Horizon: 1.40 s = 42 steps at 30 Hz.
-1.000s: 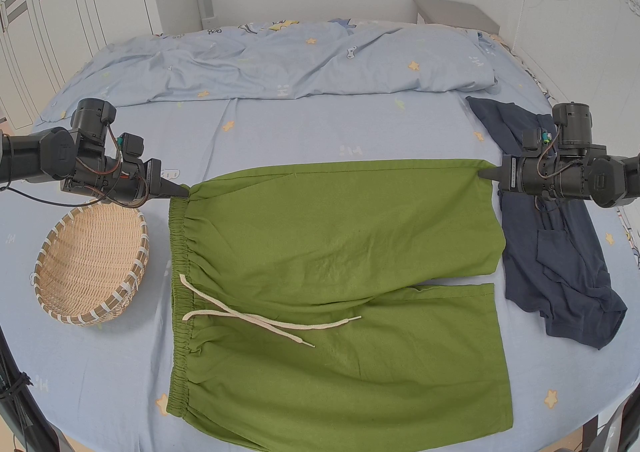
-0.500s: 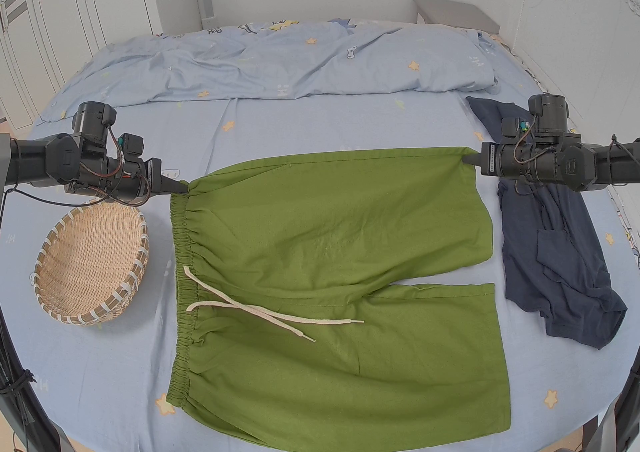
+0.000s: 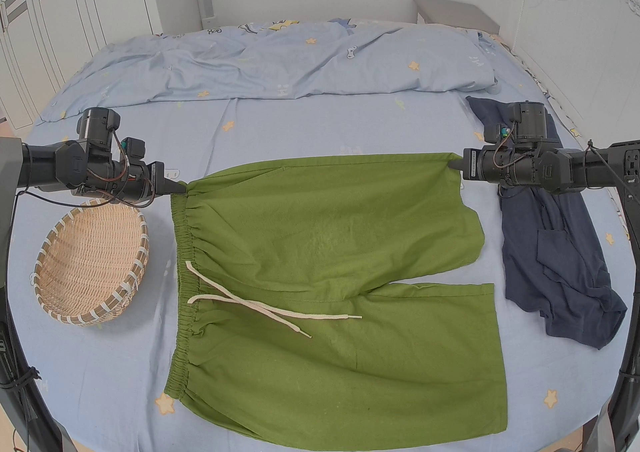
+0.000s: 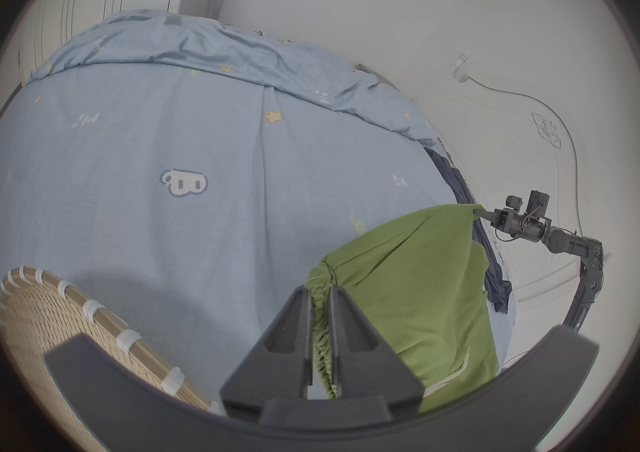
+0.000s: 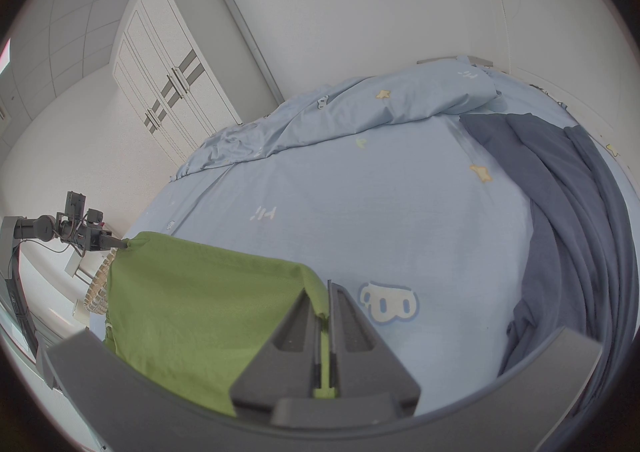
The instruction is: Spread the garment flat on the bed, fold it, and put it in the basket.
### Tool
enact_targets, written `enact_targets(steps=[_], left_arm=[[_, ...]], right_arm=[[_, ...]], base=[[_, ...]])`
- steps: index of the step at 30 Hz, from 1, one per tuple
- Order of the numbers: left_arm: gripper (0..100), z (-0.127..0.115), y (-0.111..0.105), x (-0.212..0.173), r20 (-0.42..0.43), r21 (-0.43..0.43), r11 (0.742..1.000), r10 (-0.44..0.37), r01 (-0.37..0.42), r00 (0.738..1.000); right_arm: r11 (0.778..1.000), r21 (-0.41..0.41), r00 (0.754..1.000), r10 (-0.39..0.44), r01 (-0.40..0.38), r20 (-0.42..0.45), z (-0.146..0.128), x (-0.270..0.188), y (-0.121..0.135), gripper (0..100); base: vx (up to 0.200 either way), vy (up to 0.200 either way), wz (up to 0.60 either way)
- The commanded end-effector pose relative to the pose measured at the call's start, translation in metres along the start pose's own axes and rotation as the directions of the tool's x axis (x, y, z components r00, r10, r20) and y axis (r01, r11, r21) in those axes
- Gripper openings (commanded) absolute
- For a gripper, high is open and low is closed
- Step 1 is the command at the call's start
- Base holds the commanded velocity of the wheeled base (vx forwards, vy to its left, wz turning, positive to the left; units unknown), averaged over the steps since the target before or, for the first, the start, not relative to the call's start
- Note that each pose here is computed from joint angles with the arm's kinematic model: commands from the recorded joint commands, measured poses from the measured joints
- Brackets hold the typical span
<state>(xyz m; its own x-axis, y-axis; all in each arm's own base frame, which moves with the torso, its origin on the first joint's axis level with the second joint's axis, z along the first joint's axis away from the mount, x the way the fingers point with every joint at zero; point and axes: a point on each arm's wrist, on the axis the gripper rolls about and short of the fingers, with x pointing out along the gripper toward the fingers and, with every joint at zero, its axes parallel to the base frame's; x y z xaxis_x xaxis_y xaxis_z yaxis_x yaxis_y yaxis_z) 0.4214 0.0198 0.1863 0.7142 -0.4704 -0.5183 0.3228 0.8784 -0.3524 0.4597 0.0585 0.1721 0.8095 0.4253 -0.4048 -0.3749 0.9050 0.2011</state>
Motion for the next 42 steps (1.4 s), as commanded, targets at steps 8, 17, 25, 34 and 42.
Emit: enact_targets(steps=[8,17,25,34,42], left_arm=[[0,0.003,0.006,0.004,0.010,-0.034,0.999,0.005,-0.005,1.000],[100,0.003,0.009,0.012,0.005,-0.039,0.999,0.008,-0.007,1.000],[100,0.005,0.006,0.015,0.014,-0.031,1.000,0.000,0.001,1.000],[100,0.005,-0.027,-0.019,0.025,-0.100,0.994,-0.032,0.034,0.999],[100,-0.060,-0.039,-0.054,-0.125,-0.230,0.973,-0.046,0.016,0.991]], right_arm=[[1.000,0.012,1.000,0.008,-0.008,-0.002,-0.002,0.010,0.004,0],[1.000,0.017,1.000,0.009,-0.009,-0.009,-0.005,0.018,0.002,100],[1.000,0.025,1.000,0.003,-0.003,0.008,-0.001,0.015,-0.001,100],[0.992,0.126,1.000,-0.019,0.019,0.006,0.005,-0.031,-0.001,100],[0.981,0.193,0.996,-0.016,0.033,-0.088,-0.032,-0.113,0.020,100]], base=[[0.000,0.000,0.00],[0.000,0.000,0.00],[0.000,0.000,0.00],[0.000,0.000,0.00],[0.000,0.000,0.00]])
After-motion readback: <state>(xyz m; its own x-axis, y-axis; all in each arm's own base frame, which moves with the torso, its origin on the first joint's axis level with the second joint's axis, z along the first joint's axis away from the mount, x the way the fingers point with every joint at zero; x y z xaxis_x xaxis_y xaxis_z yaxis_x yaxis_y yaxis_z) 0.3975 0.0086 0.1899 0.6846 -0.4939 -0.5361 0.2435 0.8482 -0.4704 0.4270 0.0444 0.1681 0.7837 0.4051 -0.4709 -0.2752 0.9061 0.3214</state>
